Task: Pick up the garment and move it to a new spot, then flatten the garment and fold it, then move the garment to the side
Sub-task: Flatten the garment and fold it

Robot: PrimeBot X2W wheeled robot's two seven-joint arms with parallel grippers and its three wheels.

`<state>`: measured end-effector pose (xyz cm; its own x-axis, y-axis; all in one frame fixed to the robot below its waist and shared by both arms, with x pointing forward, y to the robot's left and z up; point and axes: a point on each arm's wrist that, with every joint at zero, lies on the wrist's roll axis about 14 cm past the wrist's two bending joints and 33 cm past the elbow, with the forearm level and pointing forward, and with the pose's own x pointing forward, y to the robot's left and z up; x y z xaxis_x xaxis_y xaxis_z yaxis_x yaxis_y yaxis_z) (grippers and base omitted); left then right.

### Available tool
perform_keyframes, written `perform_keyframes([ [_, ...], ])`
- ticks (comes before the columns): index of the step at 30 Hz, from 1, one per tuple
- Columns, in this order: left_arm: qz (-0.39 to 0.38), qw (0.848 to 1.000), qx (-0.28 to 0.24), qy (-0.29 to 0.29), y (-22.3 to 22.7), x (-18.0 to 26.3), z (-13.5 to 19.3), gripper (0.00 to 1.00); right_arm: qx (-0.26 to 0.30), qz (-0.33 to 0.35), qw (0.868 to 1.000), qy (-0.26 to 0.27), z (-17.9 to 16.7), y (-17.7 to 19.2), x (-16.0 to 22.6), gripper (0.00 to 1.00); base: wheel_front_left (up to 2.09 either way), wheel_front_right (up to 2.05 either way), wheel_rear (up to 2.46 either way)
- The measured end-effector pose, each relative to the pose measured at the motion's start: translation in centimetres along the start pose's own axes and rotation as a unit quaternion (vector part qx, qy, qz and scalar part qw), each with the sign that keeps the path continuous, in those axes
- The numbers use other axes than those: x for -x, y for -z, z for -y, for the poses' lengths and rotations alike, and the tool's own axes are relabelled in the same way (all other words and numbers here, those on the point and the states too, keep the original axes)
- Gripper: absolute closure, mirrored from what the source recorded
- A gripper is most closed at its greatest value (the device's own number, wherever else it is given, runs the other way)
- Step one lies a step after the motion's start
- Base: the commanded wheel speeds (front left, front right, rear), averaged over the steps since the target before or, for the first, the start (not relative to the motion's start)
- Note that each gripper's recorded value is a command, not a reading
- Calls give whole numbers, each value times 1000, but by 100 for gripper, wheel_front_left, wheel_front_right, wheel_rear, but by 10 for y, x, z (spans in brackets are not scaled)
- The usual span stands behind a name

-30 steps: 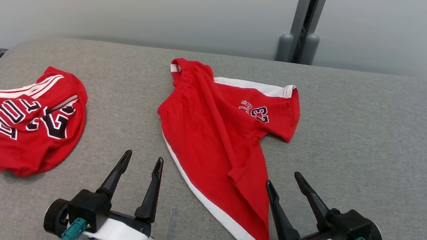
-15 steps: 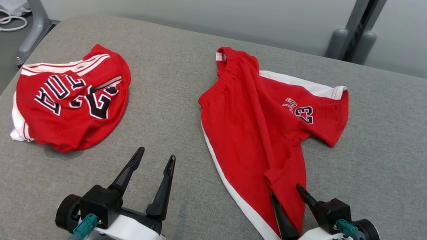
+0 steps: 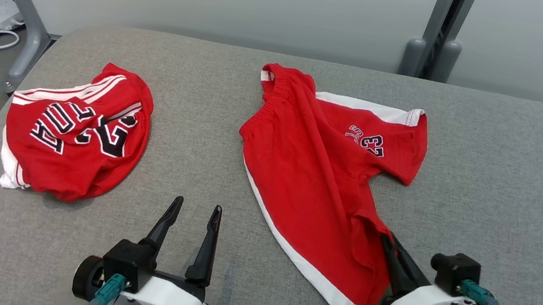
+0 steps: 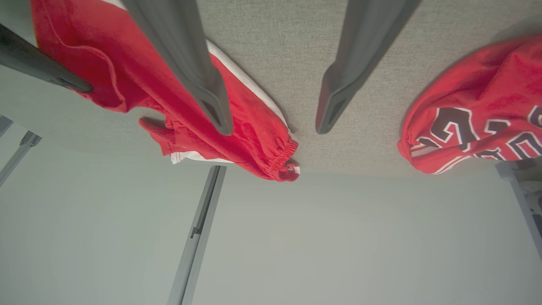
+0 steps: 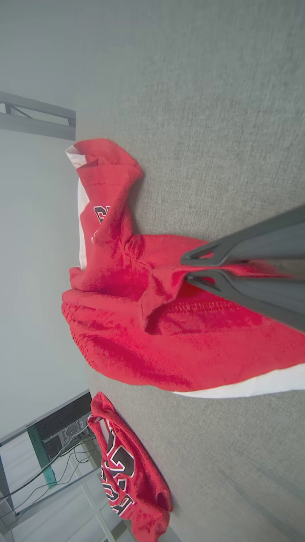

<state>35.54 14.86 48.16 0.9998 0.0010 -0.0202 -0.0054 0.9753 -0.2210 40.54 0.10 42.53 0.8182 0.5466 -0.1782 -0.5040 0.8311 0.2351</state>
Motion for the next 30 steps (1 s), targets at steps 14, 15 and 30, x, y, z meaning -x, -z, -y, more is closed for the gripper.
perform_keyframes([
  [14, -15, 999, 2, 28, 10, -9, 16, 0, -172, 57, 968, 172, 111, -17, 38, 100, 0, 0, 0],
  [15, -15, 999, 2, 30, 10, -10, 17, 0, -177, 57, 966, 181, 118, -16, 41, 100, 0, 0, 0],
  [30, -19, 998, -1, 59, 13, -15, 35, 0, -143, 62, 962, 225, 151, -22, 67, 0, 0, 0, 0],
])
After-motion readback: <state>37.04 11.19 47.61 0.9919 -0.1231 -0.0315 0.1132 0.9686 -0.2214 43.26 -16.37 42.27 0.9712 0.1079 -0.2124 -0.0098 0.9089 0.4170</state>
